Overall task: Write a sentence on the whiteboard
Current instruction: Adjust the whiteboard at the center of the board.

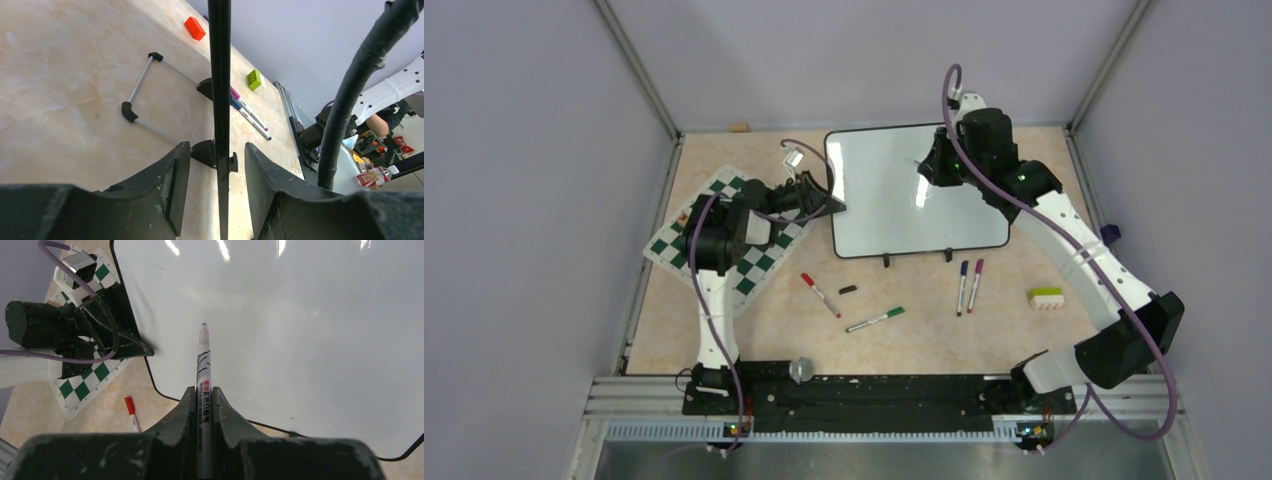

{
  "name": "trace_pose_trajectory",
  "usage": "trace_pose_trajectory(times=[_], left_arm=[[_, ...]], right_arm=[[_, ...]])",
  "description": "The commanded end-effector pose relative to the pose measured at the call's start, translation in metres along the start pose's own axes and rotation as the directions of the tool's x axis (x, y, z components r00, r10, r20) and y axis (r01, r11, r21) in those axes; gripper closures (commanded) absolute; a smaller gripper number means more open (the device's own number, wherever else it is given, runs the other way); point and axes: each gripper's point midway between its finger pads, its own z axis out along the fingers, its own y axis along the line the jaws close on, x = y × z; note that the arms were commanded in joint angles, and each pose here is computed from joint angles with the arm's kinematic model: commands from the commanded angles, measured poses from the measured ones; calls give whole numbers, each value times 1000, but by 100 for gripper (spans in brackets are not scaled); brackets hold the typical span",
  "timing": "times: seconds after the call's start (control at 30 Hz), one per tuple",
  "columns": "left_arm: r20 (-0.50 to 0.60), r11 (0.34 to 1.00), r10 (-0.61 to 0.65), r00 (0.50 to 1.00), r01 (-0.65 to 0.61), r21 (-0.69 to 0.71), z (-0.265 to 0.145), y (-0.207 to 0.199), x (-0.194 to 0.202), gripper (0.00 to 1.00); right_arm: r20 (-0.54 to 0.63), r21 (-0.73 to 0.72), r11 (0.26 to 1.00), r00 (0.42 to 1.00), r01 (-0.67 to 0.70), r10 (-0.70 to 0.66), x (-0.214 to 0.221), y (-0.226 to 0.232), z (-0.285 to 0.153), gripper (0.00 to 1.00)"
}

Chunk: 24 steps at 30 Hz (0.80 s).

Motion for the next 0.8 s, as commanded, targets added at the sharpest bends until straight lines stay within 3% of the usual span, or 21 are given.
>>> trace_pose_trajectory(times=[0.0, 0.1, 0.27, 0.3, 0.77], left_arm=[[23, 996, 91, 996, -91, 23, 3, -3, -13, 53], [27, 996, 90, 996, -91, 21, 3, -3, -14, 56], [47, 995, 95, 994, -95, 3, 2, -2, -13, 98], [37, 995, 100, 994, -100, 7, 2, -3, -10, 100], [-89, 989, 133, 987, -126, 82, -5, -14, 17, 100]], right_arm=[[100, -22, 1000, 995, 7, -5, -30, 6, -15, 100], [102, -23, 1000, 995, 4, -2, -30, 7, -15, 100], [103, -23, 1000, 995, 0, 2, -30, 6, -16, 100], [102, -24, 1000, 995, 1, 1, -30, 6, -16, 100], [99, -17, 1000, 995, -7, 8, -29, 5, -14, 100]])
